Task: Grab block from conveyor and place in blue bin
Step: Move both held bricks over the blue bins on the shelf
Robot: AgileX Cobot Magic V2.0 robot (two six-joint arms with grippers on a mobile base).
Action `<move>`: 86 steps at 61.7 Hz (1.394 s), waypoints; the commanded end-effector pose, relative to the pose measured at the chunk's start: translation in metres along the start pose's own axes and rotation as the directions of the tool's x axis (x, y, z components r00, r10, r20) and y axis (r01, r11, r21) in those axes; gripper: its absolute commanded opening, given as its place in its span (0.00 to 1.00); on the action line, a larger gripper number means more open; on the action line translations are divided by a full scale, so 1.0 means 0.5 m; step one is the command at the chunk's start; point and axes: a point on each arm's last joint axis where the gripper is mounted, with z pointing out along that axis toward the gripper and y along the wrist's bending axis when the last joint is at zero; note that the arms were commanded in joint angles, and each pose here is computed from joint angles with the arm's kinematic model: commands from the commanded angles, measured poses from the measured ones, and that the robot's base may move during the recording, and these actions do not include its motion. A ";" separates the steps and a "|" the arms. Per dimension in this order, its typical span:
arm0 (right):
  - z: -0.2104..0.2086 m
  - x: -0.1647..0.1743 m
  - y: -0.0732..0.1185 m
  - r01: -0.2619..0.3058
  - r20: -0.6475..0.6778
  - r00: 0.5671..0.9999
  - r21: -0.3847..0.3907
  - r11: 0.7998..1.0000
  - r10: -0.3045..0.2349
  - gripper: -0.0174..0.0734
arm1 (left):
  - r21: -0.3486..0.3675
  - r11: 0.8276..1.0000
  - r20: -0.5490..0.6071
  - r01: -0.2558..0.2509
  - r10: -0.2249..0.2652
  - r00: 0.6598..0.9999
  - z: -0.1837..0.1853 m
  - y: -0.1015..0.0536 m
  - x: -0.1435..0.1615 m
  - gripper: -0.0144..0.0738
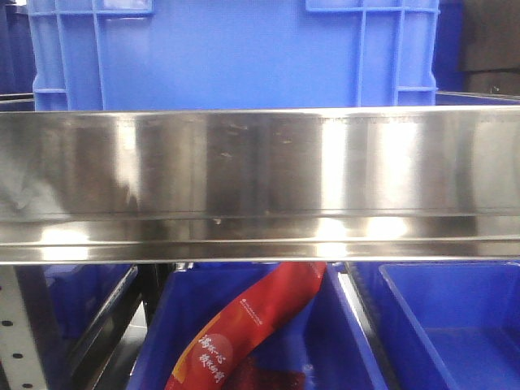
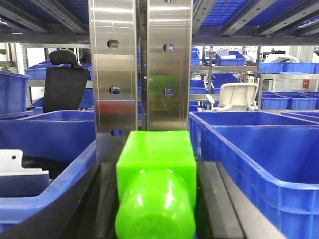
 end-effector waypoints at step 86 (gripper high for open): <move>0.191 -0.159 0.145 -0.021 0.020 0.999 -0.383 0.924 0.031 0.01 | 0.454 0.889 -0.147 0.060 0.009 0.989 0.250 -0.171 -0.137 0.04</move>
